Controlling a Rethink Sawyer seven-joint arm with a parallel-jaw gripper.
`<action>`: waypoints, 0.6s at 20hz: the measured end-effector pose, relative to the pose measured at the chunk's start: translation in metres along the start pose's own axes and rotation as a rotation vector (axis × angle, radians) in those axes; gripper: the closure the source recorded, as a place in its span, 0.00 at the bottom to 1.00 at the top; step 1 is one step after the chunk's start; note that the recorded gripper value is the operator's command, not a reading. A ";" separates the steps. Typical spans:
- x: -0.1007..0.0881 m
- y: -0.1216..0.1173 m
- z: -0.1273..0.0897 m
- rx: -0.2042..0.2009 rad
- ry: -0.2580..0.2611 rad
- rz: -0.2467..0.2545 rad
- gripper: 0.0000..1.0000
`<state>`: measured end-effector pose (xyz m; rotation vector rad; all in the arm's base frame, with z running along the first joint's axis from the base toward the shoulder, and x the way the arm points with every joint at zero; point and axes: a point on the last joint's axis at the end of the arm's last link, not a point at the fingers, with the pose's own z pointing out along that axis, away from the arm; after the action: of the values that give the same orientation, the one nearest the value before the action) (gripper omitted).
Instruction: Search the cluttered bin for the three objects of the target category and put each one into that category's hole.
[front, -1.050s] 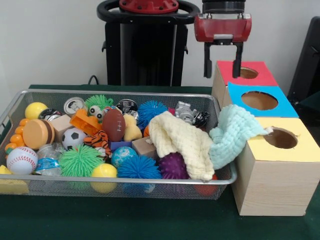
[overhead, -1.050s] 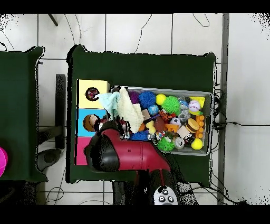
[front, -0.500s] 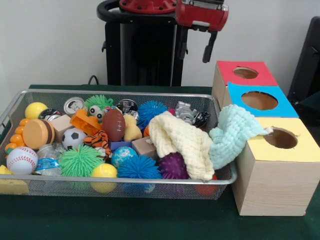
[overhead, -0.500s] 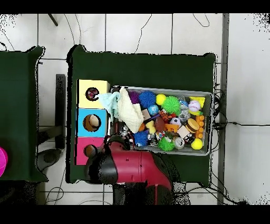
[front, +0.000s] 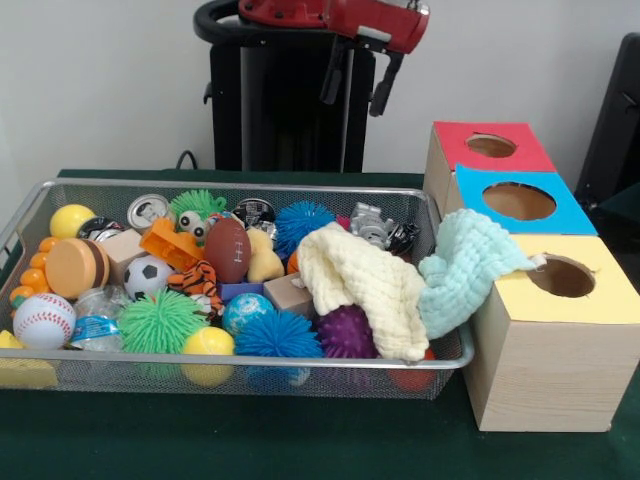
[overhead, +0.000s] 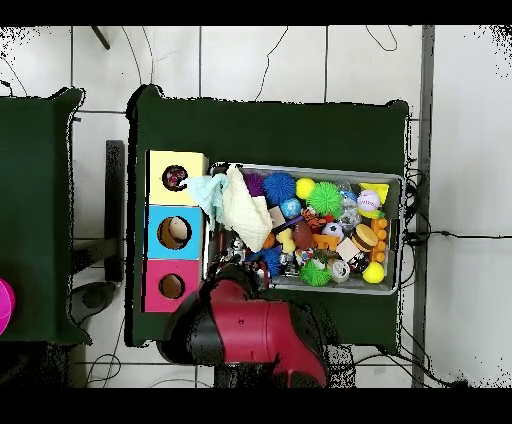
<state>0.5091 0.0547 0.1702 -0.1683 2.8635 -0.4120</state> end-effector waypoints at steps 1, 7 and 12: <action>0.000 -0.003 0.000 0.005 -0.008 0.003 0.00; -0.005 -0.027 0.001 0.041 -0.087 0.038 0.00; -0.008 -0.060 0.006 0.061 -0.129 0.097 0.00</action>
<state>0.5229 -0.0030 0.1835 -0.0430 2.7157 -0.4513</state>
